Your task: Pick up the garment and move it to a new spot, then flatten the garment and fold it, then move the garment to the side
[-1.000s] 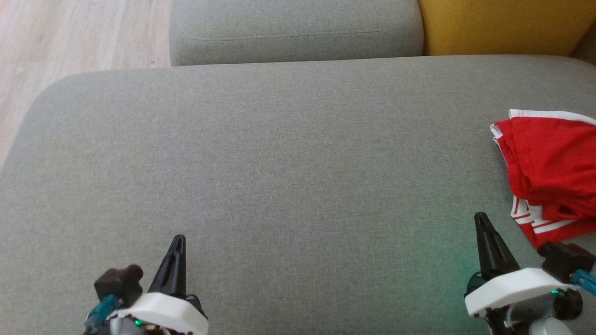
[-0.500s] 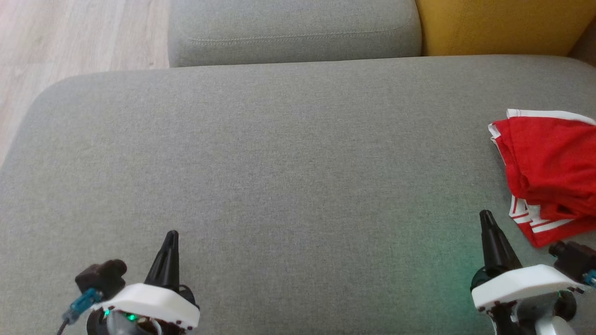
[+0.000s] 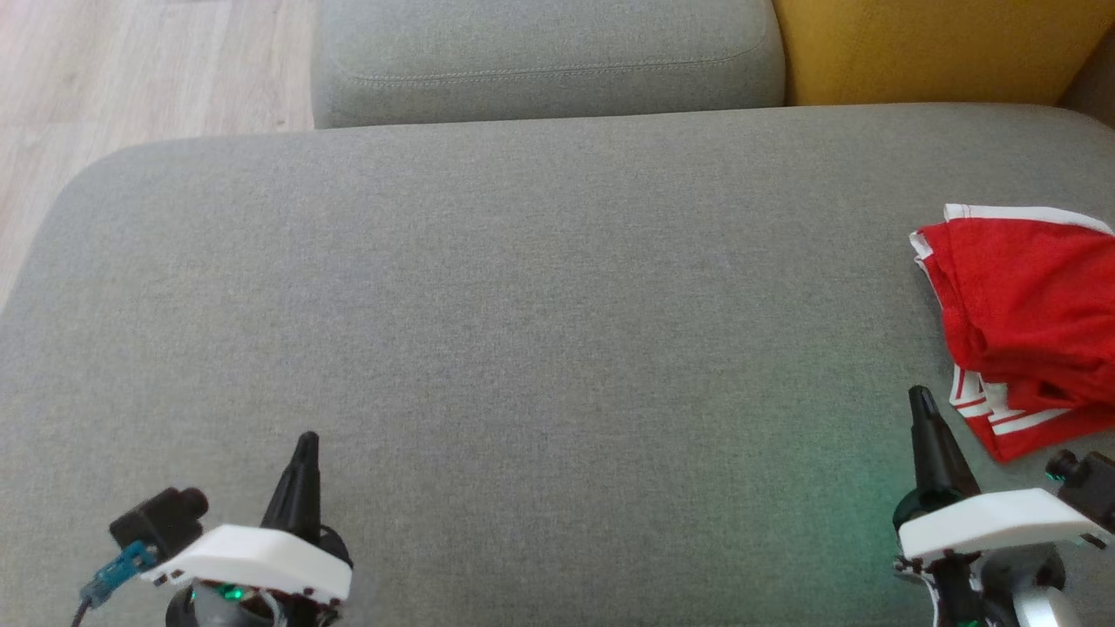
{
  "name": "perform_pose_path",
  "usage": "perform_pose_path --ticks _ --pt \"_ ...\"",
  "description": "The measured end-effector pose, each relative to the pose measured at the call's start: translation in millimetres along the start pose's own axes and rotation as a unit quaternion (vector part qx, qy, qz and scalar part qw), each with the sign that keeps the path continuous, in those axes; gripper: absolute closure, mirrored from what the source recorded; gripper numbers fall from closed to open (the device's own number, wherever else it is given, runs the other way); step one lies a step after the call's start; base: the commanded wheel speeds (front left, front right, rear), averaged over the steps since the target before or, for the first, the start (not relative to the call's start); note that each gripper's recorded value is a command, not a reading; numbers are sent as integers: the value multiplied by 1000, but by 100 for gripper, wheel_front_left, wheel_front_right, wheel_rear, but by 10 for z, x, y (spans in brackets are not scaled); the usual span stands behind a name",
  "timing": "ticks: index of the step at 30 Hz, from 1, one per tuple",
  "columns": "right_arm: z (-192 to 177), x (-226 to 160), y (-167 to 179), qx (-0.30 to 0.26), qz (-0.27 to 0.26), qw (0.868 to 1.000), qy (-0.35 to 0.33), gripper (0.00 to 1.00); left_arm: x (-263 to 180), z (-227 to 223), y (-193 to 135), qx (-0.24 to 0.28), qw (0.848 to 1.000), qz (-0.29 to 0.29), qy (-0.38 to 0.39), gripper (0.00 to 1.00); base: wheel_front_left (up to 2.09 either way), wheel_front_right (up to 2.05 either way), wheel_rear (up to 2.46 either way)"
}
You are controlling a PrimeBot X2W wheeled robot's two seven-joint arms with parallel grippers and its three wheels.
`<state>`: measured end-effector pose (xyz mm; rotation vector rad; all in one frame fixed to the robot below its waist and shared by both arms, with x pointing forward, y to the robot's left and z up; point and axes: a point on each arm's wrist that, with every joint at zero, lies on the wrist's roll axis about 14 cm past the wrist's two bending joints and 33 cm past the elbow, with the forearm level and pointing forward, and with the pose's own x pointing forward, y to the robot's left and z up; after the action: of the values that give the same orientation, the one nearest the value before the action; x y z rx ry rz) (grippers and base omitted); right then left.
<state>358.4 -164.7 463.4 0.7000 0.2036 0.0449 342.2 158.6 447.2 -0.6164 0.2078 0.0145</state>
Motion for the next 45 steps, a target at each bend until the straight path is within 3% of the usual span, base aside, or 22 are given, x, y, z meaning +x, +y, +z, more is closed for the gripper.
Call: perform_pose_path --ticks 23,45 --pt "93 19 -70 134 -6 991 -20 100 87 93 56 -142 990 7 3 100 0 0 0" --pt "227 55 -113 259 -2 965 -46 100 152 212 69 -278 961 -2 -6 100 0 0 0"
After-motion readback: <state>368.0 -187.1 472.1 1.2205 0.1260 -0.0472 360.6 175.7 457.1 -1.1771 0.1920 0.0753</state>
